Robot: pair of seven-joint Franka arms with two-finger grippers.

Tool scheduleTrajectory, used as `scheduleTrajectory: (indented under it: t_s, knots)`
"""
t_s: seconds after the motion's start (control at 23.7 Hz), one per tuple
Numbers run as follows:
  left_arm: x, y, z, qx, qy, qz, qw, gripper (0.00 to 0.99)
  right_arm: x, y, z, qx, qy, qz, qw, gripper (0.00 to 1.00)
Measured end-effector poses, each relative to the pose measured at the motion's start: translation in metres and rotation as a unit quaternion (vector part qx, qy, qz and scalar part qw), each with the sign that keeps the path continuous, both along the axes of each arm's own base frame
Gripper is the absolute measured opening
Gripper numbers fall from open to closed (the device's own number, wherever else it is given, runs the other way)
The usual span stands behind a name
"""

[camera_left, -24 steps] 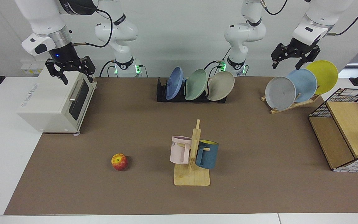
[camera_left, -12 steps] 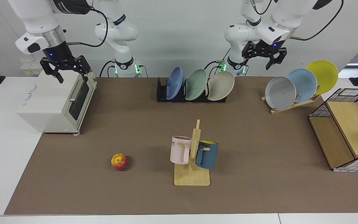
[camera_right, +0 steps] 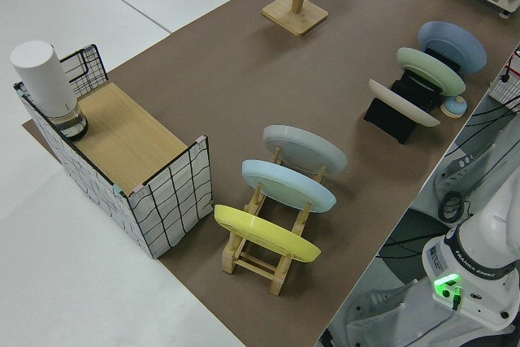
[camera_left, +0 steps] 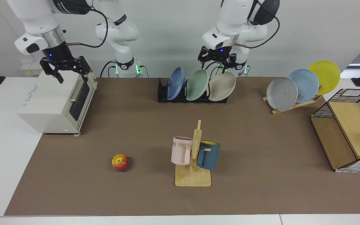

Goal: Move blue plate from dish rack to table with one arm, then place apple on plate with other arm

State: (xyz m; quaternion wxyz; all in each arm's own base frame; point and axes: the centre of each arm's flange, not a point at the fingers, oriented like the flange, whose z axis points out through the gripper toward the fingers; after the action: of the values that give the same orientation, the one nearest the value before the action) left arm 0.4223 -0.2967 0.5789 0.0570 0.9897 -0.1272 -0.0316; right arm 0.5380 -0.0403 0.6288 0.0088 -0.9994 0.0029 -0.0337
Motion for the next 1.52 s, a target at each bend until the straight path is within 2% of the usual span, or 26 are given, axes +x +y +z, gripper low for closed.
scheduleTrajectory:
  t_s: [0.08,0.21,0.38,0.59,0.72,0.8,0.85,0.89,0.93,0.97,1.06,1.18,1.27,1.52]
  knots:
    - [-0.012,-0.022,-0.017,-0.003,0.000,0.001,1.000,0.991,0.011,0.008,-0.006,0.000,0.001,-0.001,1.000,1.00]
    - [-0.029,-0.046,-0.038,-0.018,0.009,0.000,1.000,0.987,0.032,0.024,-0.017,-0.001,-0.006,0.003,1.000,1.00]
    - [-0.054,-0.078,-0.073,-0.024,0.002,-0.001,1.000,0.987,0.056,0.034,-0.037,-0.003,-0.009,0.006,1.000,1.00]
    - [-0.085,-0.097,-0.119,-0.009,0.014,-0.002,1.000,0.987,0.087,0.036,-0.065,-0.005,-0.009,0.002,1.000,1.00]
    - [-0.094,-0.101,-0.139,-0.010,0.011,0.003,1.000,0.965,0.107,0.041,-0.083,-0.006,-0.012,-0.005,1.000,1.00]
    - [-0.096,-0.100,-0.146,-0.010,0.011,0.011,1.000,0.846,0.120,0.050,-0.095,-0.006,-0.020,-0.007,1.000,1.00]
    - [-0.095,-0.099,-0.147,-0.009,0.011,0.015,1.000,0.753,0.125,0.055,-0.101,-0.005,-0.024,-0.007,1.000,1.00]
    - [-0.095,-0.098,-0.148,-0.009,0.012,0.017,1.000,0.718,0.130,0.060,-0.107,-0.005,-0.028,-0.008,1.000,1.00]
    - [-0.095,-0.098,-0.148,-0.009,0.012,0.019,1.000,0.608,0.134,0.064,-0.113,-0.005,-0.032,-0.009,0.999,1.00]
    - [-0.094,-0.098,-0.148,-0.009,0.012,0.021,1.000,0.581,0.138,0.068,-0.120,-0.005,-0.036,-0.010,0.999,1.00]
    - [-0.095,-0.098,-0.148,-0.009,0.013,0.022,1.000,0.388,0.148,0.074,-0.137,-0.004,-0.041,-0.013,0.999,1.00]
    - [-0.097,-0.100,-0.147,-0.008,0.015,0.033,0.999,0.163,0.158,0.083,-0.161,-0.004,-0.045,-0.016,0.999,1.00]
    - [-0.099,-0.103,-0.146,-0.008,0.016,0.036,0.999,0.084,0.165,0.089,-0.177,-0.003,-0.049,-0.017,0.999,1.00]
    - [-0.107,-0.110,-0.136,0.000,0.021,0.034,0.999,0.084,0.181,0.095,-0.221,-0.002,-0.064,-0.021,0.998,1.00]
